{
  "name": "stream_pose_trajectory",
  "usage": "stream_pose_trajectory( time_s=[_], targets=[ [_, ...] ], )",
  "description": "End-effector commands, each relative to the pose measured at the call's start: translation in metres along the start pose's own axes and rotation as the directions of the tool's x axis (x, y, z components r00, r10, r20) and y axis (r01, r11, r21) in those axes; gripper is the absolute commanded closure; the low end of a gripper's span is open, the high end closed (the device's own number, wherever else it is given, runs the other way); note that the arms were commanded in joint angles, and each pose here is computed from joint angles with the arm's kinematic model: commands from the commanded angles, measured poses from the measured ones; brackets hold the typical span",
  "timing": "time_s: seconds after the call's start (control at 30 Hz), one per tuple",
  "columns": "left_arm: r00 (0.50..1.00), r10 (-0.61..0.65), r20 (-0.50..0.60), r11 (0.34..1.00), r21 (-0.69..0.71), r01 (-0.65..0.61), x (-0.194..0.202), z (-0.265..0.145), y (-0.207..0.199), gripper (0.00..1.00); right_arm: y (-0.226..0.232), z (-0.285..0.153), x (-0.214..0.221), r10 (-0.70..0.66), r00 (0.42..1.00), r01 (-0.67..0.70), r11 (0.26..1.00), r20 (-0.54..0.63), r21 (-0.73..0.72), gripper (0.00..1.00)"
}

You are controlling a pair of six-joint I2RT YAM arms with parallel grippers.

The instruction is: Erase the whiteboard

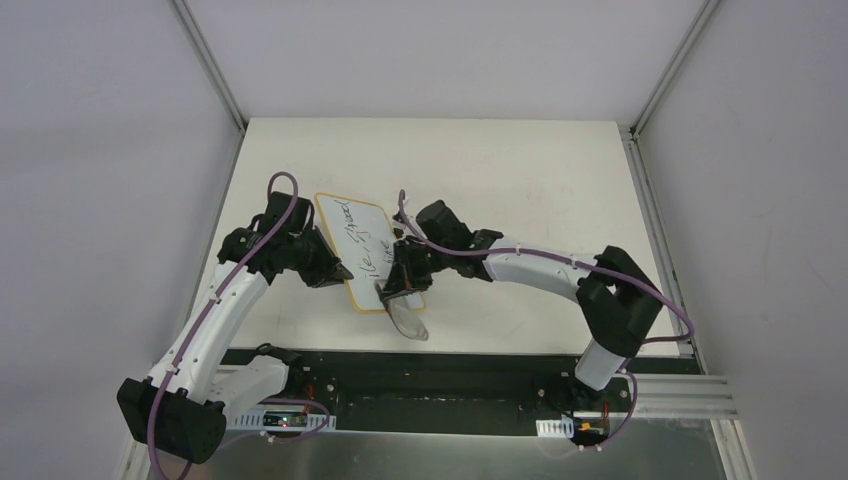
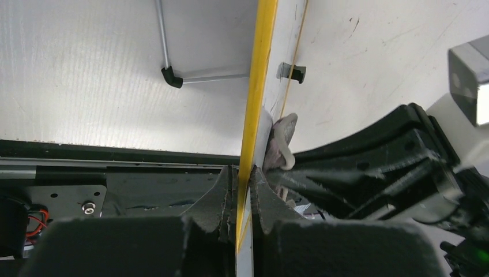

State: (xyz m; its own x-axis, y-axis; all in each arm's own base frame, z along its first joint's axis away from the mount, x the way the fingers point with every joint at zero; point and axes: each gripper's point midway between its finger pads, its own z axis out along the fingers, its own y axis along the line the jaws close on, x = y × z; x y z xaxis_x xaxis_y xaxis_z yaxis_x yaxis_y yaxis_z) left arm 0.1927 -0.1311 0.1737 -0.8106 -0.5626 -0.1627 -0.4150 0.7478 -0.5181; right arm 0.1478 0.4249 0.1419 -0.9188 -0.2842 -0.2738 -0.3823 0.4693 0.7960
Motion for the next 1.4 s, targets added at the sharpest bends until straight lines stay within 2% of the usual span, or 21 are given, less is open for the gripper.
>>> stream_pose_trajectory(
  time_s=[0.0,0.13,0.23,0.4,0.57,0.73,0.87,1.03,1.17,1.27,1.37],
  targets=[
    [1.000,-0.021,-0.006,1.000,0.001,0.021,0.001,0.000,-0.004,1.00,-0.079,-0.004,0.046,0.096,0.993,-0.079,0.969,-0.062,0.232,1.00],
    [1.000,-0.019,-0.008,1.000,-0.004,0.019,0.002,0.000,-0.002,1.00,-0.092,-0.007,0.053,0.097,0.993,-0.074,0.960,-0.071,0.270,1.00],
    [1.000,-0.023,-0.010,1.000,-0.005,0.023,0.003,0.001,-0.001,1.00,-0.080,-0.006,0.044,0.072,0.996,-0.055,0.967,-0.061,0.249,1.00],
    [0.999,-0.031,-0.011,0.999,-0.011,0.030,0.004,0.003,0.001,1.00,-0.031,0.001,0.019,-0.008,0.999,0.016,0.986,-0.054,0.165,1.00],
    [0.999,-0.026,-0.025,1.000,-0.007,0.026,0.005,0.004,0.000,1.00,0.042,0.005,0.005,-0.136,0.989,0.138,0.990,-0.057,0.031,1.00],
    [0.999,-0.016,-0.037,1.000,-0.024,0.015,0.007,0.004,0.003,1.00,0.076,0.009,-0.013,-0.143,0.990,0.143,0.987,0.000,-0.070,1.00],
    [0.999,-0.001,-0.035,0.999,-0.044,-0.001,0.007,0.001,0.007,1.00,0.054,0.016,-0.026,-0.071,0.997,0.071,0.997,0.014,-0.029,1.00],
    [0.999,0.014,-0.041,0.997,-0.070,-0.017,0.007,-0.003,0.012,1.00,-0.026,0.011,-0.034,0.115,0.993,-0.116,0.993,0.022,0.038,1.00],
    [0.998,0.049,-0.048,0.993,-0.102,-0.054,0.007,-0.005,0.018,1.00,-0.078,0.004,-0.021,0.175,0.984,-0.172,0.978,-0.020,0.120,1.00],
    [0.995,0.071,-0.074,0.989,-0.122,-0.080,0.010,-0.006,0.023,1.00,-0.084,0.003,-0.017,0.148,0.988,-0.139,0.980,-0.052,0.142,1.00],
    [0.993,0.086,-0.082,0.986,-0.132,-0.097,0.011,-0.005,0.026,1.00,-0.058,0.007,-0.030,0.089,0.995,-0.082,0.990,-0.055,0.112,1.00]
  ],
)
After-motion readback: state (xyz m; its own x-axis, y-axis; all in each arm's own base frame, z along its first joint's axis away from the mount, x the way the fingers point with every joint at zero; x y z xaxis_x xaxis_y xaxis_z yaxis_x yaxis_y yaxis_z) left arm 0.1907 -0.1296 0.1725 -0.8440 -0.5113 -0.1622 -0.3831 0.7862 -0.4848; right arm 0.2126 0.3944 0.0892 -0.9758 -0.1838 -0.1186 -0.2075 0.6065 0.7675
